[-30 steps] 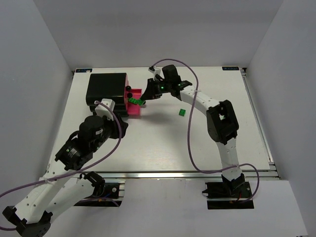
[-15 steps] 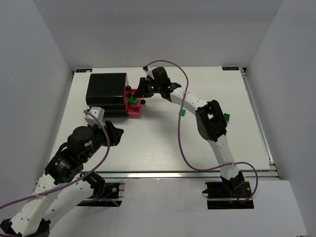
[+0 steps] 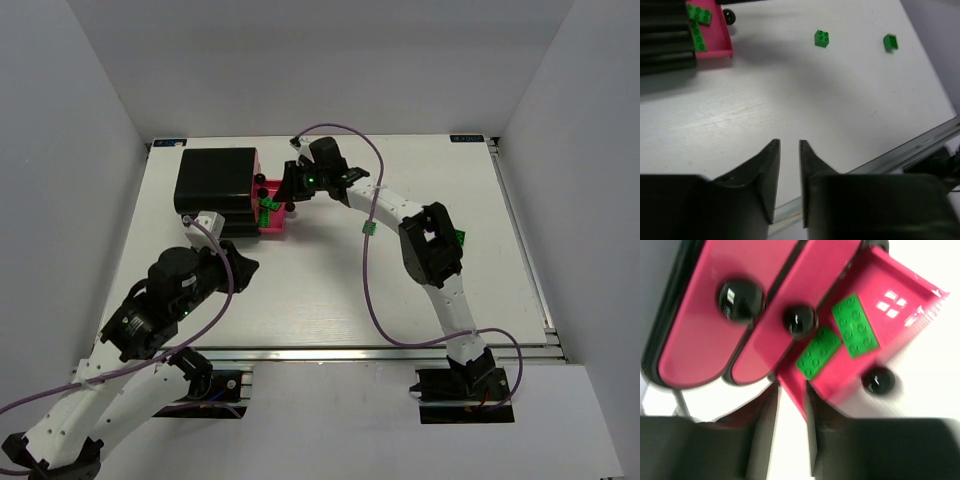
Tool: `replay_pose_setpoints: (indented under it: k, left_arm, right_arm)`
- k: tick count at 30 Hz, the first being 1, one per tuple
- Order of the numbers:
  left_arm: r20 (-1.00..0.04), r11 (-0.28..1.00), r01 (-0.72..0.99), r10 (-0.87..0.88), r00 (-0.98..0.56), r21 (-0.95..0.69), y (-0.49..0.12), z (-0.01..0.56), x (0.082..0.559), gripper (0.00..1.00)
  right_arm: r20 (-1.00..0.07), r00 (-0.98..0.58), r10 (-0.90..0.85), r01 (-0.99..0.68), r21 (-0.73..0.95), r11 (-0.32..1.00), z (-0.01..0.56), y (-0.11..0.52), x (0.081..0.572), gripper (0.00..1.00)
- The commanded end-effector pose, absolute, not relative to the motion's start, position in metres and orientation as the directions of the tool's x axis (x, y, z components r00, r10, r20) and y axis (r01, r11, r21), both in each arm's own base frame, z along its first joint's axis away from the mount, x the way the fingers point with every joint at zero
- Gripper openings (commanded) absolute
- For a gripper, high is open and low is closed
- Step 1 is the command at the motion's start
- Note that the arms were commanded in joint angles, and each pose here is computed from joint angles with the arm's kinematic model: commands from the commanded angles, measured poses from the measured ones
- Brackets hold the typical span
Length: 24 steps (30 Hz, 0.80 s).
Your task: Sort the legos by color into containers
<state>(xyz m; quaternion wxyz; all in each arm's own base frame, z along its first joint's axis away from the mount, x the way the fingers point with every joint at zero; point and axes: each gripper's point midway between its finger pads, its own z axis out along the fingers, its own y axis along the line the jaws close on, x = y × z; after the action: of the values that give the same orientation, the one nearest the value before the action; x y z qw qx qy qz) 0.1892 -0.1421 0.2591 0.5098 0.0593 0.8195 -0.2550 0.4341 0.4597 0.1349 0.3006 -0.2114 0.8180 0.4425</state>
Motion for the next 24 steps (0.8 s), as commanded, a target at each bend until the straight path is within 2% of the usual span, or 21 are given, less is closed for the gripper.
replay_pose_setpoints:
  k: [1,2,3,4,5,7,8,9,10,11,12,13,15,17,18,24]
  left_arm:
    - [-0.856,0.817,0.428,-0.145,-0.497,-0.387,-0.171,0.256,0.2,0.27]
    - [-0.851,0.813,0.434,-0.137,-0.507,-0.389,-0.177,0.253,0.204,0.19]
    - [-0.844,0.793,0.461,-0.118,-0.524,-0.398,-0.188,0.25,0.205,0.12]
    - [-0.836,0.788,0.469,-0.105,-0.538,-0.4,-0.201,0.243,0.217,0.07]
    - [-0.828,0.77,0.488,-0.092,-0.553,-0.411,-0.212,0.24,0.22,0.02]
    - [-0.81,0.762,0.498,-0.06,-0.583,-0.415,-0.233,0.225,0.24,0.01]
    - [-0.799,0.745,0.513,-0.045,-0.6,-0.427,-0.244,0.22,0.244,0.03]
    - [-0.793,0.74,0.515,-0.039,-0.608,-0.432,-0.251,0.218,0.25,0.07]
    - [-0.791,0.732,0.523,-0.036,-0.611,-0.437,-0.261,0.216,0.256,0.15]
    - [-0.764,0.749,0.493,-0.027,-0.645,-0.442,-0.271,0.201,0.269,0.25]
    - [-0.756,0.756,0.484,-0.021,-0.655,-0.44,-0.278,0.196,0.275,0.43]
    - [-0.757,0.755,0.488,-0.017,-0.654,-0.438,-0.289,0.194,0.281,0.53]
    - [-0.737,0.789,0.443,-0.018,-0.675,-0.425,-0.306,0.179,0.303,0.62]
    - [-0.746,0.801,0.438,-0.016,-0.666,-0.407,-0.328,0.185,0.319,0.64]
    - [-0.73,0.849,0.39,0.008,-0.683,-0.356,-0.332,0.158,0.334,0.65]
    - [-0.713,0.943,0.302,0.116,-0.691,-0.139,-0.38,0.109,0.384,0.67]
  right_arm:
    - [-0.791,-0.608,-0.069,-0.705,0.498,0.506,0.207,0.433,0.43,0.26]
    - [-0.831,-0.555,-0.042,-0.722,0.456,0.52,0.239,0.417,0.429,0.07]
    - [-0.827,-0.559,-0.065,-0.712,0.438,0.55,0.225,0.402,0.425,0.0]
    - [-0.838,-0.543,-0.058,-0.697,0.411,0.588,0.229,0.379,0.431,0.0]
    - [-0.884,-0.466,-0.043,-0.715,0.347,0.607,0.263,0.359,0.426,0.0]
    - [-0.872,-0.487,-0.045,-0.667,0.338,0.664,0.243,0.308,0.427,0.0]
    - [-0.885,-0.465,-0.018,-0.67,0.338,0.661,0.262,0.291,0.415,0.0]
    - [-0.876,-0.482,-0.013,-0.671,0.359,0.649,0.26,0.28,0.407,0.13]
    - [-0.841,-0.54,-0.007,-0.629,0.399,0.667,0.239,0.251,0.404,0.35]
    - [-0.827,-0.562,0.006,-0.632,0.433,0.643,0.244,0.231,0.397,0.7]
    - [-0.796,-0.604,0.016,-0.596,0.466,0.654,0.236,0.21,0.397,0.7]
    - [-0.771,-0.636,0.015,-0.581,0.492,0.649,0.233,0.2,0.389,0.79]
    - [-0.732,-0.68,0.05,-0.528,0.535,0.659,0.224,0.16,0.378,0.81]
    - [-0.749,-0.658,0.072,-0.517,0.519,0.681,0.222,0.142,0.363,0.82]
    - [-0.761,-0.638,0.12,-0.479,0.513,0.712,0.224,0.116,0.367,0.82]
    - [-0.766,-0.617,0.177,-0.466,0.537,0.703,0.236,0.088,0.342,0.84]
